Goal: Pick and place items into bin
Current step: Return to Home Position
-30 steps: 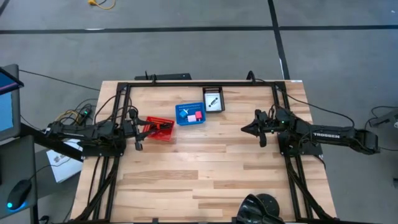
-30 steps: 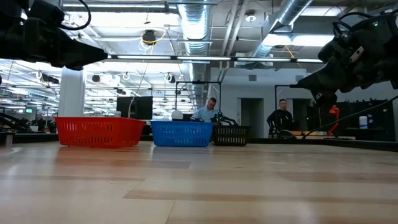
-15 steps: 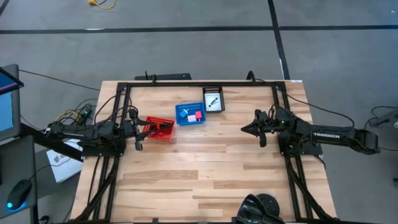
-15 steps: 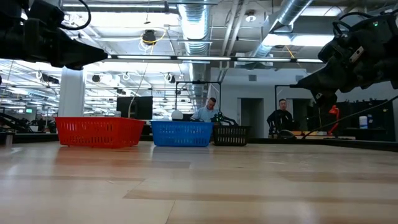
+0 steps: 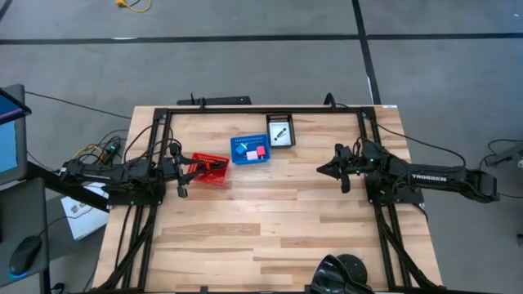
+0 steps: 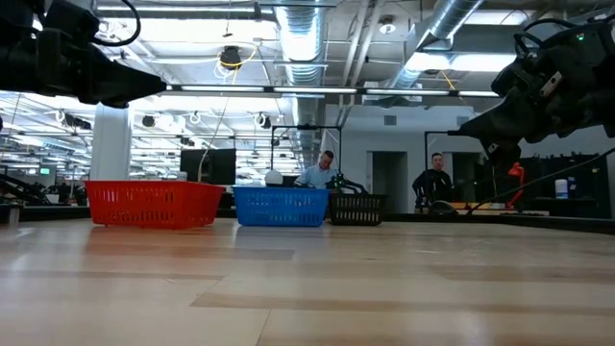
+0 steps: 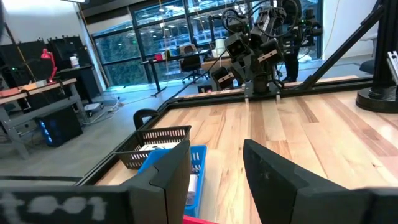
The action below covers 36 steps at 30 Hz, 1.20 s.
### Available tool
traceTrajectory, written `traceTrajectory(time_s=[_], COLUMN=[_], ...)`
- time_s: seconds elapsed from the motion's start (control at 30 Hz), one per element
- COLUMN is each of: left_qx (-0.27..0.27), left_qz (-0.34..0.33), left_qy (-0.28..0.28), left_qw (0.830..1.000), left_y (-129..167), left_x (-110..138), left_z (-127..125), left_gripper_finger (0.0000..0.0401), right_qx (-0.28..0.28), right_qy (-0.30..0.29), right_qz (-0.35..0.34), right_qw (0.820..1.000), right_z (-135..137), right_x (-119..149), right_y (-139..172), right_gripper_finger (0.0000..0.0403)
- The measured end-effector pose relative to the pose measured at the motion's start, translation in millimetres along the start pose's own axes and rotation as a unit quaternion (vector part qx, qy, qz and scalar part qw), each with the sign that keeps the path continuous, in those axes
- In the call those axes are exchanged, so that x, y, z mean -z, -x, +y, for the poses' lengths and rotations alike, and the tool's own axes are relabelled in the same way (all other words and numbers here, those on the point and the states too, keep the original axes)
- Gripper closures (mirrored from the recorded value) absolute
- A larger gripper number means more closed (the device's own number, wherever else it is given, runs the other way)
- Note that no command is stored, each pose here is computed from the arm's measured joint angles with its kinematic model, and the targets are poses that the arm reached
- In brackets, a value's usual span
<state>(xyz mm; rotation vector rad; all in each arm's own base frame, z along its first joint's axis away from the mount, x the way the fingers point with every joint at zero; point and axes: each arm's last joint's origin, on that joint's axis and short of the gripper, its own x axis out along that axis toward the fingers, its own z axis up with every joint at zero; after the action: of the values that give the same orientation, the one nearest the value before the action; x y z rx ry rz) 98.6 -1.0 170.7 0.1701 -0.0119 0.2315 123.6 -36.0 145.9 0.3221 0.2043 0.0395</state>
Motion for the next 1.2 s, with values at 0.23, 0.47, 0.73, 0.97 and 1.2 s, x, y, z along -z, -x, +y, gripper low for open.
traceTrajectory(time_s=[0.23, 0.47, 0.73, 0.97, 1.2], left_qx=[0.000, 0.000, 0.000, 0.000, 0.000], left_qz=[0.000, 0.000, 0.000, 0.000, 0.000], left_qy=[0.004, 0.006, 0.006, 0.002, 0.003], left_qw=[1.000, 1.000, 1.000, 1.000, 1.000], left_y=[0.0, 0.0, 0.0, 0.0, 0.0], left_x=[0.1, 0.1, 0.1, 0.1, 0.2], left_z=[0.0, 0.0, 0.0, 0.0, 0.0], left_gripper_finger=[0.0262, 0.0262, 0.0262, 0.0262, 0.0262], right_qx=[0.000, 0.000, 0.000, 0.000, 0.000], right_qy=[0.000, 0.000, 0.000, 0.000, 0.000], right_qz=[0.000, 0.000, 0.000, 0.000, 0.000], right_qw=[1.000, 1.000, 1.000, 1.000, 1.000], right_z=[0.0, 0.0, 0.0, 0.0, 0.0], right_x=[0.0, 0.0, 0.0, 0.0, 0.0], right_y=[0.0, 0.0, 0.0, 0.0, 0.0], right_gripper_finger=[0.0403, 0.0403, 0.0403, 0.0403, 0.0403])
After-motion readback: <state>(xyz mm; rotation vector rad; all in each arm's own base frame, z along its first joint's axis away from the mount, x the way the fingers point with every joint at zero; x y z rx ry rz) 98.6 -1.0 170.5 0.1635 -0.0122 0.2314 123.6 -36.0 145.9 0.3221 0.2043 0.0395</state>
